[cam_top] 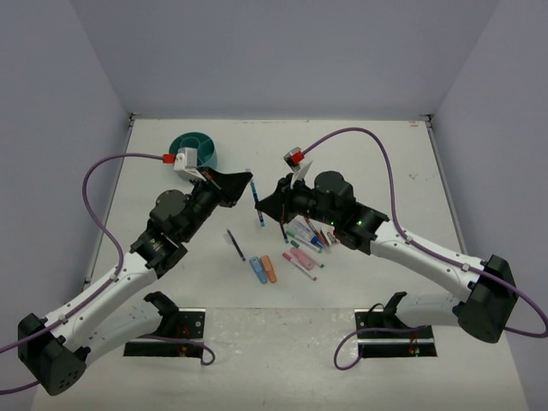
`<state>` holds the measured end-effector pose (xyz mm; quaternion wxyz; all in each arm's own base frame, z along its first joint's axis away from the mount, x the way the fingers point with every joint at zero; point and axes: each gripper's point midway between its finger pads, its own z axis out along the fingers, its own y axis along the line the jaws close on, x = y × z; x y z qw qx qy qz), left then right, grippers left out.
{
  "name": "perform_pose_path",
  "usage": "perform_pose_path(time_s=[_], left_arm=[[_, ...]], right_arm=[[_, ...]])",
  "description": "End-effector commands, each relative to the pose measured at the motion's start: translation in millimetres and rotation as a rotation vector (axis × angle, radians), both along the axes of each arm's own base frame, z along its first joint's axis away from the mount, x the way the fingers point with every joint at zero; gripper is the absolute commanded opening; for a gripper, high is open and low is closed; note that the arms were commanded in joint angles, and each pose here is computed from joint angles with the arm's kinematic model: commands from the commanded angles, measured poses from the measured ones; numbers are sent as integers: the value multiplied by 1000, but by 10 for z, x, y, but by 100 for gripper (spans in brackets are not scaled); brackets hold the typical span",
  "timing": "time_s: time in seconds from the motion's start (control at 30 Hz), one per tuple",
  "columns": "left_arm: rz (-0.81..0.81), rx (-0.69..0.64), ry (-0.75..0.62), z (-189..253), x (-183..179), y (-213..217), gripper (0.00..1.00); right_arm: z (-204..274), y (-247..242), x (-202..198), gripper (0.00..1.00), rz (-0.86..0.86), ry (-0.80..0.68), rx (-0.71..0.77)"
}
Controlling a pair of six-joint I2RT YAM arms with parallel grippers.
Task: Sort the stationery into containers
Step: Close the pen cap on the pen.
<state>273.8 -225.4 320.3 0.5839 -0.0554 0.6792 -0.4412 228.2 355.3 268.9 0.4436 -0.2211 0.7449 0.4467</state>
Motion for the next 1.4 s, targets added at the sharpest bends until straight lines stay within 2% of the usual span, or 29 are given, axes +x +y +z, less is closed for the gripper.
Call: perform_pose_path(time_s=[0.0,0.17,0.47,0.67,0.87,0.97,1.2,1.37], left_arm=[[-31,-7,7,-71,-45,-43,0],[-45,-30,17,-66,-80,-55,0],[-40,-24,9,-43,-87,-37,0],[-15,-34,11,41,-58,-5,1],[-10,-4,-8,161,-59,15,15],[-6,7,-37,229,-78,44,26],[-20,15,-64,291,-108,43,32],[-45,11,-91,340,-137,5,31]], right_arm=[[575,-55,93,0,-45,-167,98],[639,-27,146,0,-55,-197,113],[1029,-34,294,0,-136,-260,217],[947,97,364,0,-114,-288,223],[998,98,286,0,-69,-349,243],[994,89,266,0,-62,-356,243],[1048,93,208,0,-35,-363,249],[1040,120,134,0,10,-368,245]])
